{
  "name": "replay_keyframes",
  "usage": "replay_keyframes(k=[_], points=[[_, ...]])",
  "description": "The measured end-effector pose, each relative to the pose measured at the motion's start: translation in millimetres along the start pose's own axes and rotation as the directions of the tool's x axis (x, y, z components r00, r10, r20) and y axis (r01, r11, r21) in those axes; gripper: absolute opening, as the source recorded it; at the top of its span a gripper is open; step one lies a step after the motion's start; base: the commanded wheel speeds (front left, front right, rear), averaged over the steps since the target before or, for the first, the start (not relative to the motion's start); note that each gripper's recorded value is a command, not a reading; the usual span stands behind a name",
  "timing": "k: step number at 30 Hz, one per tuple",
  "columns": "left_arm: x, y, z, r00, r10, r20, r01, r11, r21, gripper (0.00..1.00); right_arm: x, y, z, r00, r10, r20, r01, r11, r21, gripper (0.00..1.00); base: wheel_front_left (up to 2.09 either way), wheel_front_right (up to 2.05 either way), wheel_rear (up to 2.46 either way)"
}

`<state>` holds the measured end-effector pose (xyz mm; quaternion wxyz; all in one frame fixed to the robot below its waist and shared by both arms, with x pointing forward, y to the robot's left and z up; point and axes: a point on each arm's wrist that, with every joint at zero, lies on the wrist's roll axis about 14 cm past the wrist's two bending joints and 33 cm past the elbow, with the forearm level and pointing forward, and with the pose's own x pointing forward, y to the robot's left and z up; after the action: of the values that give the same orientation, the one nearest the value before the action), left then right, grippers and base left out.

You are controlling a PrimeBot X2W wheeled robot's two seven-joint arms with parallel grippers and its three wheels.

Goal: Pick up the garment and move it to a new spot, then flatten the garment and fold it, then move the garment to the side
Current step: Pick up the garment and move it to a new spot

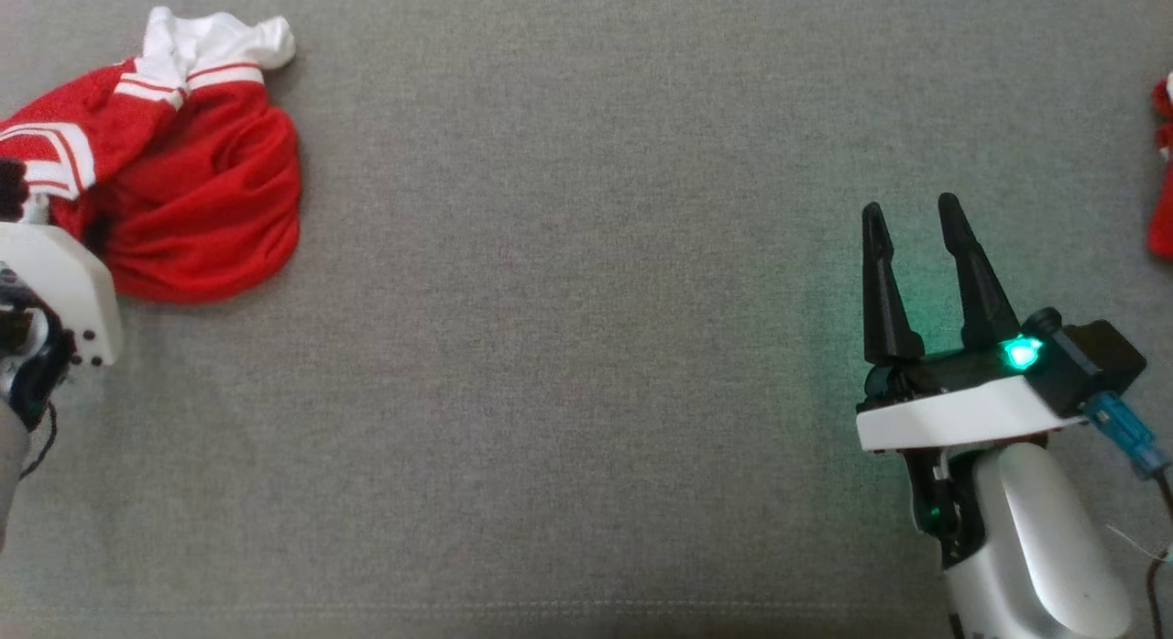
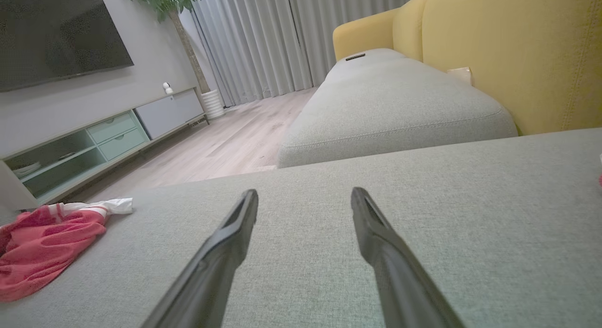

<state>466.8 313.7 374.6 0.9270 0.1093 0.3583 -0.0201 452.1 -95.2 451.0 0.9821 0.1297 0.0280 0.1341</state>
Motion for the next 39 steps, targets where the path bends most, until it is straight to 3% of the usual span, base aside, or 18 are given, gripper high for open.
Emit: replay_keyframes(k=[5,11,15,24,28,32,39], points=[[-12,11,38,0.985,0.031,0.168,-0.036,0.999,0.027,0.00,-3,6,9,1.000,0.012,0.019,-0.012,1.000,0.002,1.00,0.00,0.00,0.00],[-48,9,126,0.874,0.024,0.485,-0.061,0.996,0.060,0.00,-17,14,22,0.999,0.019,0.042,-0.020,1.000,0.014,1.00,0.00,0.00,0.00],[-69,-15,160,0.809,-0.032,0.586,-0.022,0.996,0.084,0.00,-26,17,28,0.998,0.016,0.053,-0.017,1.000,0.020,1.00,0.00,0.00,0.00],[-130,-110,233,0.594,-0.245,0.766,0.166,0.969,0.182,0.00,-43,17,50,0.994,0.000,0.111,-0.004,0.999,0.039,1.00,0.00,0.00,0.00],[-152,-166,246,0.529,-0.341,0.777,0.301,0.932,0.204,0.00,-49,13,59,0.990,-0.018,0.138,0.011,0.999,0.049,1.00,0.00,0.00,0.00],[-181,-223,263,0.452,-0.409,0.793,0.450,0.872,0.194,0.00,-57,6,66,0.987,-0.042,0.156,0.033,0.998,0.056,1.00,0.00,0.00,0.00],[-256,-295,304,0.250,-0.485,0.838,0.625,0.742,0.243,0.00,-66,-8,74,0.979,-0.088,0.182,0.077,0.995,0.068,1.00,0.00,0.00,0.00]])
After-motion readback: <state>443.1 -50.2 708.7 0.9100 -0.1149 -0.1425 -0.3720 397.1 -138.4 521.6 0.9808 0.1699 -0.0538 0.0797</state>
